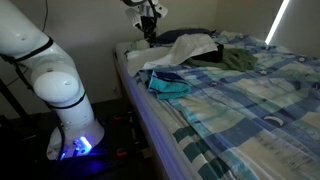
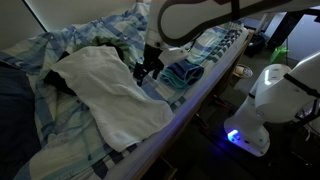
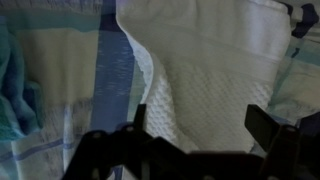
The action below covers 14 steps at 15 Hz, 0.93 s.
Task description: Fold the towel
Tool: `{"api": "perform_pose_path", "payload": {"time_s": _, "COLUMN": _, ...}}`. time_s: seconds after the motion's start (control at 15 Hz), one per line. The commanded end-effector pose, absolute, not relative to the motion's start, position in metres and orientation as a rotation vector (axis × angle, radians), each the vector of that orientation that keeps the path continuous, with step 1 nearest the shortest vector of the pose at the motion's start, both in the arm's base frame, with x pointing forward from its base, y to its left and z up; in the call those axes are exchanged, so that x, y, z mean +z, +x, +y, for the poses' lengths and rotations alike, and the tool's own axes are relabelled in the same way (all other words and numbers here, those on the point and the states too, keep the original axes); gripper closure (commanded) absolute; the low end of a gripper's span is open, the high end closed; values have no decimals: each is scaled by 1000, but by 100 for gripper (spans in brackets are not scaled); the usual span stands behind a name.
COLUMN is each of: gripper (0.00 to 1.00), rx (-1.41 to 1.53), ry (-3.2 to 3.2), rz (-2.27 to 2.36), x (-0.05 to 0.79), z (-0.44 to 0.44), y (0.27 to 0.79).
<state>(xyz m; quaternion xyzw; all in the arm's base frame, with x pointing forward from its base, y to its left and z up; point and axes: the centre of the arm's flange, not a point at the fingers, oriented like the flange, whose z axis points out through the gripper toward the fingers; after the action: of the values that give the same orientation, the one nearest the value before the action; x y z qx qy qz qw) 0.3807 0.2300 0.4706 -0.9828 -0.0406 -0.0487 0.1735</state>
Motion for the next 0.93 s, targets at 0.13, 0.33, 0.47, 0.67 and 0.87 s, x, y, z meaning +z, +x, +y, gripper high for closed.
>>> {"api": "perform_pose_path", "payload": {"time_s": 0.13, "gripper": 0, "rx": -143, "ry": -2748, "rz": -92, "x": 467, "z": 230, "y": 384}}
{"api": "perform_pose_path", "payload": {"time_s": 0.33, "gripper": 0, "rx": -216, "ry": -2701, "rz": -30, "x": 458, "z": 228, "y": 404}}
{"api": "perform_pose_path", "payload": {"time_s": 0.47, "gripper": 0, "rx": -263, "ry": -2675, "rz": 10, "x": 455, "z": 225, "y": 418}}
{"api": "perform_pose_path", "payload": {"time_s": 0.67, "gripper": 0, "rx": -318, "ry": -2640, "rz": 19, "x": 445, "z": 219, "y": 442}}
{"api": "perform_pose_path", "payload": {"time_s": 0.87, "gripper": 0, "rx": -348, "ry": -2634, "rz": 33, "x": 436, "z": 210, "y": 470}}
